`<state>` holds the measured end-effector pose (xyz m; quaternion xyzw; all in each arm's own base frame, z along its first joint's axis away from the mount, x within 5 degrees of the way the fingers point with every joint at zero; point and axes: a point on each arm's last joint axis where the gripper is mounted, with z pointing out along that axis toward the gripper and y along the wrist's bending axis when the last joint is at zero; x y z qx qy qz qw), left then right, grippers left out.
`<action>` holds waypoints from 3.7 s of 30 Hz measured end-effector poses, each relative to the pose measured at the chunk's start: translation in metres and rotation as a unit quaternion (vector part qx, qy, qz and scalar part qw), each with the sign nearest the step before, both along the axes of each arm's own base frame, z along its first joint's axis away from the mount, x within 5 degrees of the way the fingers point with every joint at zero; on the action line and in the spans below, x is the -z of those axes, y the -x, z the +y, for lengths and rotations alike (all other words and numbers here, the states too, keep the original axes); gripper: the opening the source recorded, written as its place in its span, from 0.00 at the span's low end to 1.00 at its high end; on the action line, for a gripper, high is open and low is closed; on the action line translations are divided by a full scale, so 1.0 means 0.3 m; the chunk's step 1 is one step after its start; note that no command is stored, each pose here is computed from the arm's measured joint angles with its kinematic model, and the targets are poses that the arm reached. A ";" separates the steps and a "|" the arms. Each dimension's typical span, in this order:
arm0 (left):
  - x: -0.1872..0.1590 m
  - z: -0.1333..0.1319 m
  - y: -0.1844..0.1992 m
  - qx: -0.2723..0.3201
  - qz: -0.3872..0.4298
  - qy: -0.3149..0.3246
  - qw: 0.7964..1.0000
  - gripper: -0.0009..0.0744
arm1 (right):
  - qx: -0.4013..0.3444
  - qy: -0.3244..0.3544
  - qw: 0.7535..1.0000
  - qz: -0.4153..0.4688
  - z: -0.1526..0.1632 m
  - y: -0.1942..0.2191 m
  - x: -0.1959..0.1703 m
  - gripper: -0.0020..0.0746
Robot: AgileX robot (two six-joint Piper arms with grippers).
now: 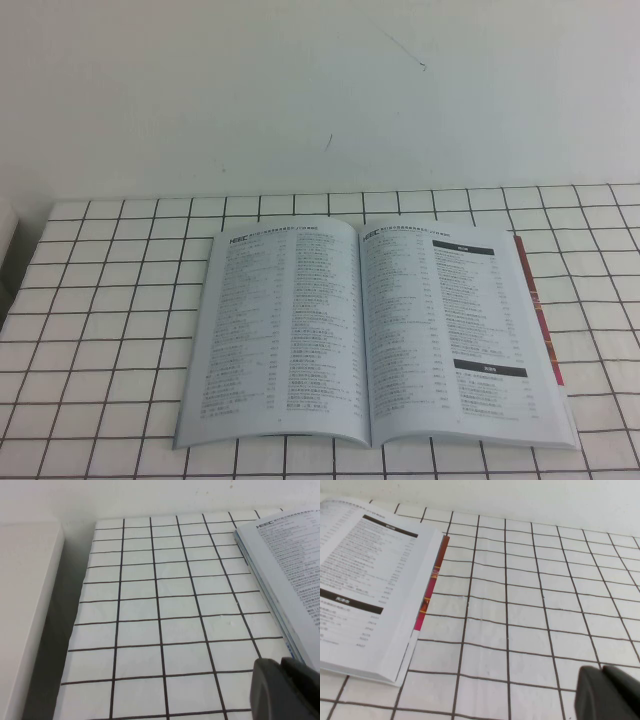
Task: Close book
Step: 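Close the open booklet and leave it lying on the table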
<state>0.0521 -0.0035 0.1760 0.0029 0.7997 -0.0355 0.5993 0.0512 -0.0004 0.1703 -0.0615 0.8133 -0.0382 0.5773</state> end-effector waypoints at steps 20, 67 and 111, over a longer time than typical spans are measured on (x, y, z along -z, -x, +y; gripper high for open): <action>0.000 0.000 0.000 0.000 0.000 0.000 1.000 0.01 | 0.000 0.000 1.000 0.000 0.000 0.000 0.000 0.02; -0.214 0.005 0.019 -0.006 -0.366 0.021 0.930 0.01 | -0.035 0.010 0.875 -0.483 0.022 0.048 -0.280 0.02; -0.146 -0.081 -0.763 0.030 0.314 0.047 0.948 0.01 | -0.276 -0.040 0.891 0.358 0.362 -0.805 -0.005 0.02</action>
